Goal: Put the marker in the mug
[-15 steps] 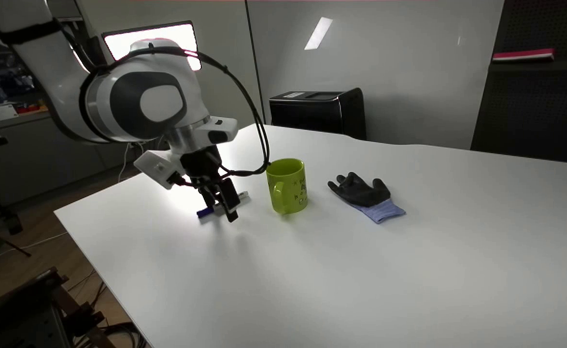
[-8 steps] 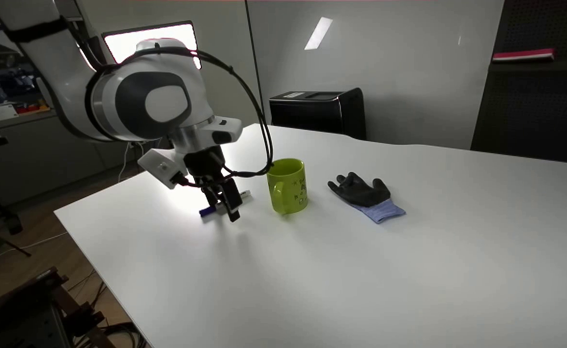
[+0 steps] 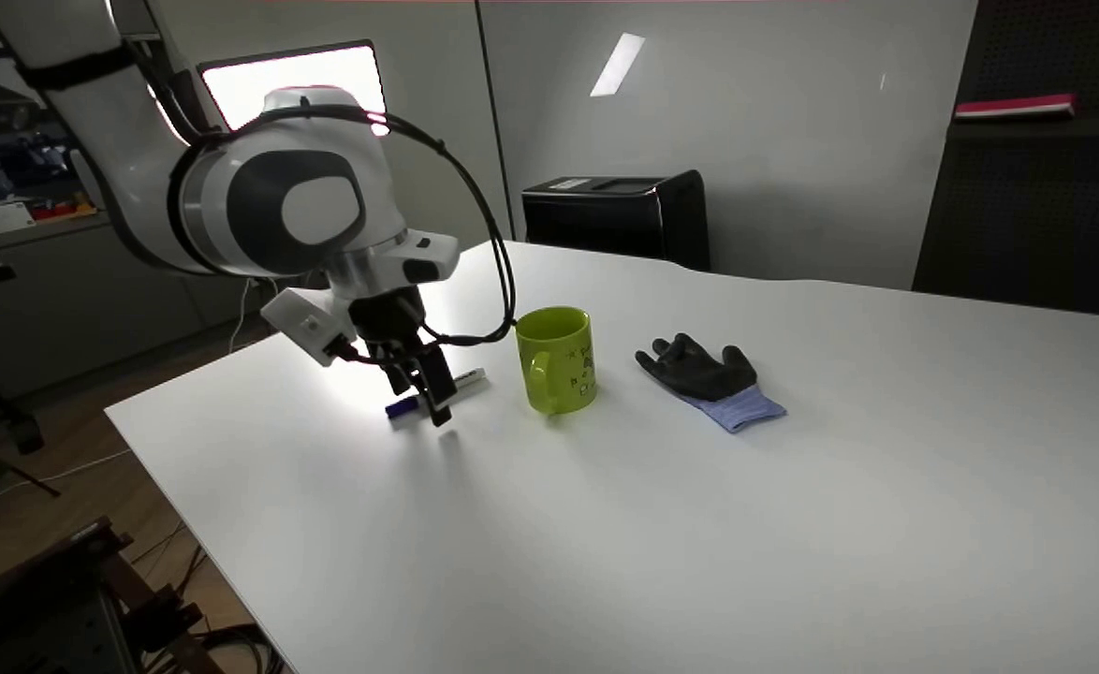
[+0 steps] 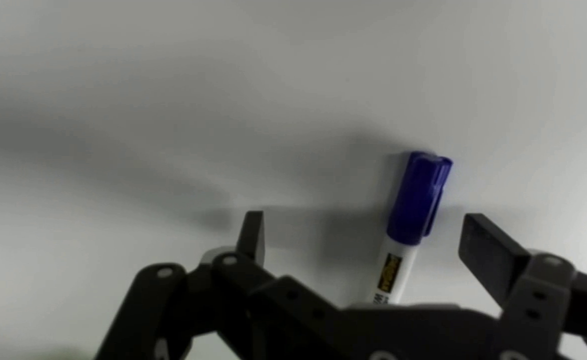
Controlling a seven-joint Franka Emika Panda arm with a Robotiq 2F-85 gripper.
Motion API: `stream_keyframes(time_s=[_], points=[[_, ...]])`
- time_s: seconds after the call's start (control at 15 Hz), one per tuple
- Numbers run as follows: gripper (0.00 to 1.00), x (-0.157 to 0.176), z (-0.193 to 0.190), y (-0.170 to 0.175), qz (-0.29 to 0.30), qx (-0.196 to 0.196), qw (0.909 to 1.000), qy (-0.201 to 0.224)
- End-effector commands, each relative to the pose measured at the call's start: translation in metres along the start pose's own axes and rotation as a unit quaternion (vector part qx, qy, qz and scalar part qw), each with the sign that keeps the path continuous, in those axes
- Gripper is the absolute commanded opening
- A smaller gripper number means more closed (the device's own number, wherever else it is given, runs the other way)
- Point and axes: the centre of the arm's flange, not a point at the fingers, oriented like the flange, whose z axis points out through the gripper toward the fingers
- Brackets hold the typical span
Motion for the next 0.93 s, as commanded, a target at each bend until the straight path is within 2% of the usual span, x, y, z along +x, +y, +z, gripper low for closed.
stream_keyframes(time_s=[0.0, 0.07, 0.13, 0.8, 0.87], points=[[1.00, 0.007, 0.008, -0.008, 0.015, 0.001, 0.9999, -0.001], [0.75, 0.007, 0.010, -0.008, 0.015, 0.000, 0.9999, -0.001], [0.74, 0.008, 0.012, -0.007, 0.015, -0.002, 0.9999, -0.003], [0.05, 0.018, 0.008, -0.004, 0.029, -0.009, 0.9995, 0.003], [0.01, 0.019, 0.007, -0.002, 0.031, -0.008, 0.9995, 0.001]])
